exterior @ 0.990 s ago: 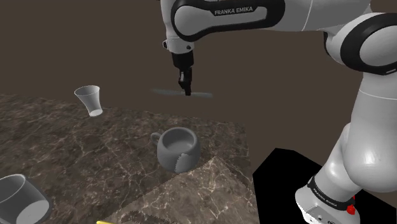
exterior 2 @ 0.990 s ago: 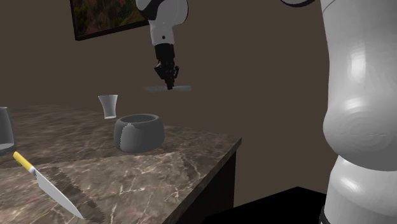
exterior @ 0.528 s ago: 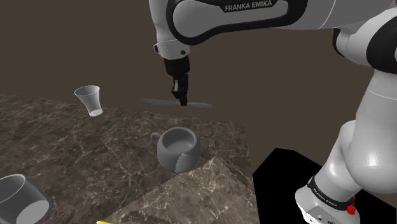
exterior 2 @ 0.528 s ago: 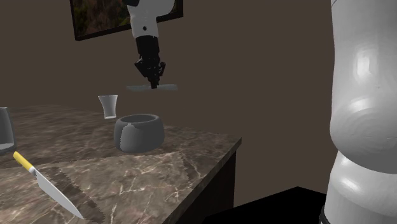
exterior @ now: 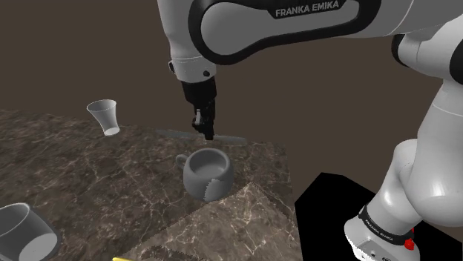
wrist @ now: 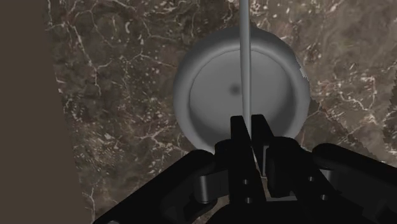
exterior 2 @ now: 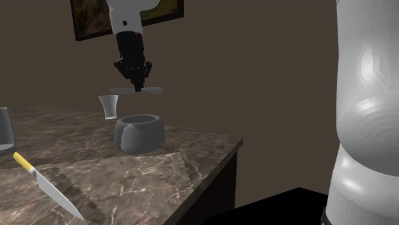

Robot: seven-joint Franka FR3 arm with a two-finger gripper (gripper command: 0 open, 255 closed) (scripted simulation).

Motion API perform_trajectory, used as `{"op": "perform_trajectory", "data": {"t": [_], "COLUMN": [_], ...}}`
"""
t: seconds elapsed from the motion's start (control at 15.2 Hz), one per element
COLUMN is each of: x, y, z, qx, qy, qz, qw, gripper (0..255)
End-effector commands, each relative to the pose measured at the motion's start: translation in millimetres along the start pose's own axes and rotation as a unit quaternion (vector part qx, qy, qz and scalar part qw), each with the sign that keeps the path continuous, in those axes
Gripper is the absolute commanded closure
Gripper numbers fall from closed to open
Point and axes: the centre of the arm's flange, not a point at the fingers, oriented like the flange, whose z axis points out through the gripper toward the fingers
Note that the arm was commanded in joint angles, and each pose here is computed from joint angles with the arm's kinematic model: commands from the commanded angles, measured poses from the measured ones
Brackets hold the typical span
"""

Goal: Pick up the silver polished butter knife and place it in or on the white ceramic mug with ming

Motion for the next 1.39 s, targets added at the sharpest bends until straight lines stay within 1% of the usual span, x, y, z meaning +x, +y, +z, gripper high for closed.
{"op": "perform_trajectory", "data": {"t": [0.0,0.79,1.32], "x": [2,10,11], "y": [-2,-4,-4], "z": [9,72,75], "qx": [0.000,0.000,0.000], "qy": [0.000,0.000,0.000], "qz": [0.000,0.000,0.000], "qw": [1.0000,1.0000,1.0000], "gripper": [255,255,255]}}
